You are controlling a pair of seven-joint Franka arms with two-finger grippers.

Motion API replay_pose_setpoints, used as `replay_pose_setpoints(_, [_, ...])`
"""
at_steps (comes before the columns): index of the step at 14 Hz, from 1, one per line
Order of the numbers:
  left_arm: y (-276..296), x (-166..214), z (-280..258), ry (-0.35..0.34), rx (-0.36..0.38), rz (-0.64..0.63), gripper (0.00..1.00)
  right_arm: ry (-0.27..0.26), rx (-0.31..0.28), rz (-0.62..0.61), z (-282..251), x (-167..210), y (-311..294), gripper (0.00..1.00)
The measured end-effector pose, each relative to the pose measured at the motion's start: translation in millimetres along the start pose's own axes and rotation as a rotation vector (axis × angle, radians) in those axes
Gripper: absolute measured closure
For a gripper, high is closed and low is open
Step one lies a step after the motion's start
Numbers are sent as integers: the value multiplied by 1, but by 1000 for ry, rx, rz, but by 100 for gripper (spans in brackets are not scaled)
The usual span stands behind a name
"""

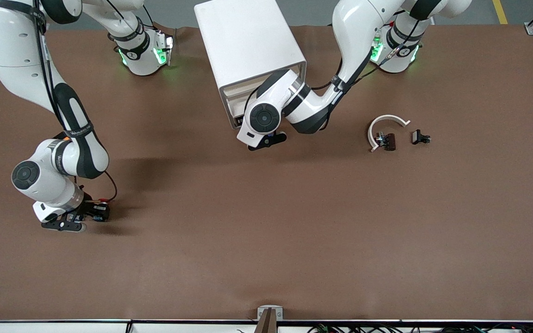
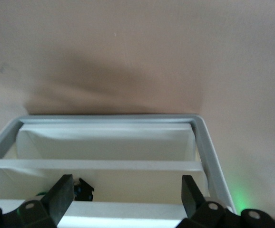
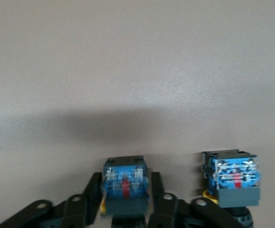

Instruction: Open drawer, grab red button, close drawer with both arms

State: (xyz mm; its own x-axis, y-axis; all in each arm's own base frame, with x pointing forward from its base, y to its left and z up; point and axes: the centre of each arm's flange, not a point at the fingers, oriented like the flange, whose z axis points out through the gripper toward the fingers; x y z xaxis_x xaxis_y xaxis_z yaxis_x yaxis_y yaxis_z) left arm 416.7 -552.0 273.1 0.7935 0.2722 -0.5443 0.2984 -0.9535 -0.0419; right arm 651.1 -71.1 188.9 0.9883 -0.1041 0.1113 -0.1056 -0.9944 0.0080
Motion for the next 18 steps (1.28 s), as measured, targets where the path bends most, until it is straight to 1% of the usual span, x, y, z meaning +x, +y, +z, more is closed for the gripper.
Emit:
replay_pose_setpoints(1, [0,-2,3,-18,-3,-5,0,4,0,3,-2,2,2,35])
replay_pose_setpoints(2, [0,-3,6,-37,-4,-10,0,8,0,4,-3,4,3,24])
replay_pose_setpoints(3, [-1,-6,11,-57,-3,-15,0,9,0,4,-5,6,3,15])
replay_pose_setpoints(4, [-1,-8,16,-77,-2,-21,0,1,2,3,-6,7,2,6])
replay_pose_setpoints(5, [-2,-11,21,-98,-2,-28,0,-15,5,1,-9,8,0,0])
replay_pose_setpoints(8, [-5,-7,23,-133,-14,-52,0,-82,14,-4,-37,23,-3,0])
replay_pose_setpoints(11, [-6,-4,24,-147,-20,-63,0,-137,23,-4,-87,37,-5,0])
replay_pose_setpoints(15, [-8,2,19,-153,-33,-75,0,-193,33,-1,-167,41,-4,0])
replay_pose_setpoints(16, [-10,8,14,-146,-39,-81,0,-203,36,-2,-192,41,-4,0])
replay_pose_setpoints(18, [-17,27,-2,-93,-40,-86,0,-221,41,1,-242,37,0,0])
